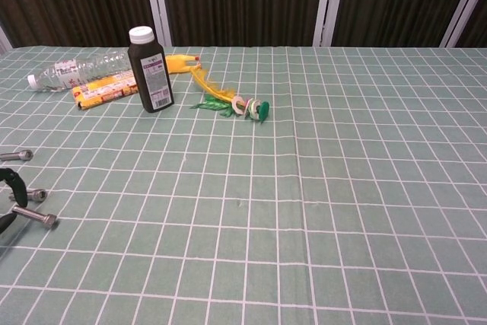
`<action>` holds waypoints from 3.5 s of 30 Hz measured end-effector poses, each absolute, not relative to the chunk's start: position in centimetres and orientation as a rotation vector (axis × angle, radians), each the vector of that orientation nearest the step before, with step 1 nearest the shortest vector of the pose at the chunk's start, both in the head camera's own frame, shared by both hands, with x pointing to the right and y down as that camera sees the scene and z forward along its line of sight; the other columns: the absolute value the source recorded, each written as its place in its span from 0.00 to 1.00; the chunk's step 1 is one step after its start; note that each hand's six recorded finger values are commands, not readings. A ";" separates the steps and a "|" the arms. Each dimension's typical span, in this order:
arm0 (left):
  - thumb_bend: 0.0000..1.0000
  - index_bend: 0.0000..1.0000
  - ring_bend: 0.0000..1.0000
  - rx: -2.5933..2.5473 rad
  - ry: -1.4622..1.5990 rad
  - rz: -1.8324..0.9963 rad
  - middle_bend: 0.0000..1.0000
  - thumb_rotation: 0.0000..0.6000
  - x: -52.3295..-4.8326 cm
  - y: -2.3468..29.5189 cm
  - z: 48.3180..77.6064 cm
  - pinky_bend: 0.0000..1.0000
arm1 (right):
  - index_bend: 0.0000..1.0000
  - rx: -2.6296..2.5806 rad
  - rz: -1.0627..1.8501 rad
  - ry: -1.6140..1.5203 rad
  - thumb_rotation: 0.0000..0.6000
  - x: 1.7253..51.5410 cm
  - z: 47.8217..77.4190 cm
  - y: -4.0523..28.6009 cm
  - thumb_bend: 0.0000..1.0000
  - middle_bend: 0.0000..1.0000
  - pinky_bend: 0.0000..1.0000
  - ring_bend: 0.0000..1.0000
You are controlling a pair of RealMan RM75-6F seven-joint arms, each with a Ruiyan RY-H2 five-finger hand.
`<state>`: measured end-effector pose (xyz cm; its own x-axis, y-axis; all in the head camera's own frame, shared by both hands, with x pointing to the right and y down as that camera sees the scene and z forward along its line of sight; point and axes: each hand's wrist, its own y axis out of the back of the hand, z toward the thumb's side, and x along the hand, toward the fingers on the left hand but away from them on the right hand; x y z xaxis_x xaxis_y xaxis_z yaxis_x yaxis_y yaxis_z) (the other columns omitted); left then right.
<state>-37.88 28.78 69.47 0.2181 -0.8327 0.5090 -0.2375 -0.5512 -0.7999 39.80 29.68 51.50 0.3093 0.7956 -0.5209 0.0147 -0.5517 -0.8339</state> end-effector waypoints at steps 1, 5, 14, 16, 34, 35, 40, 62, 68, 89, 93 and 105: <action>0.46 0.53 1.00 -1.923 0.985 -1.334 1.00 1.00 -37.8 28.7 69.3 1.00 | 0.00 -1.826 1.315 -0.724 1.00 39.8 51.5 29.7 0.31 0.00 0.00 0.00; 0.46 0.53 1.00 -1.928 0.966 -1.310 1.00 1.00 -37.0 28.7 68.7 1.00 | 0.00 -1.827 1.314 -0.723 1.00 39.8 51.5 29.7 0.31 0.00 0.00 0.00; 0.46 0.52 1.00 -1.933 0.927 -1.284 1.00 1.00 -35.7 28.5 68.3 1.00 | 0.00 -1.828 1.312 -0.727 1.00 39.9 51.4 29.7 0.31 0.00 0.00 0.00; 0.46 0.51 1.00 -1.933 0.925 -1.283 1.00 1.00 -35.6 28.5 68.3 1.00 | 0.00 -1.829 1.312 -0.727 1.00 39.9 51.4 29.7 0.31 0.00 0.00 0.00; 0.45 0.41 1.00 -1.937 0.959 -1.260 1.00 1.00 -35.5 28.1 67.8 1.00 | 0.00 -1.826 1.316 -0.731 1.00 39.9 51.3 29.6 0.31 0.00 0.00 0.00; 0.45 0.41 1.00 -1.930 0.982 -1.255 1.00 1.00 -35.7 27.9 67.5 1.00 | 0.00 -1.826 1.317 -0.731 1.00 40.0 51.4 29.6 0.31 0.00 0.00 0.00; 0.45 0.43 1.00 -1.873 1.065 -1.287 1.00 1.00 -37.9 26.5 66.9 1.00 | 0.00 -1.828 1.314 -0.728 1.00 39.9 51.4 29.6 0.31 0.00 0.00 0.00; 0.45 0.45 1.00 -1.794 0.974 -1.509 1.00 1.00 -41.4 26.6 72.7 1.00 | 0.00 -1.824 1.323 -0.725 1.00 39.8 51.7 29.5 0.31 0.00 0.00 0.00; 0.45 0.46 1.00 -1.787 0.983 -1.519 1.00 1.00 -41.6 26.3 73.1 1.00 | 0.00 -1.823 1.325 -0.722 1.00 39.8 51.7 29.6 0.31 0.00 0.00 0.00; 0.45 0.54 1.00 -1.789 0.984 -1.526 1.00 1.00 -41.6 26.0 73.4 1.00 | 0.00 -1.820 1.327 -0.724 1.00 39.8 51.7 29.5 0.31 0.00 0.00 0.00; 0.45 0.56 1.00 -1.789 0.982 -1.527 1.00 1.00 -41.5 26.0 73.5 1.00 | 0.00 -1.820 1.326 -0.724 1.00 39.7 51.7 29.5 0.31 0.00 0.00 0.00; 0.45 0.57 1.00 -1.786 0.993 -1.506 1.00 1.00 -41.3 25.7 73.1 1.00 | 0.00 -1.820 1.325 -0.725 1.00 39.8 51.7 29.5 0.31 0.00 0.00 0.00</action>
<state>-41.30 25.67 73.06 0.0789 -0.8383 0.5396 -0.1655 -0.5447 -0.8221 39.76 29.53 51.67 0.3013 0.7970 -0.5234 0.0119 -0.5520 -0.8337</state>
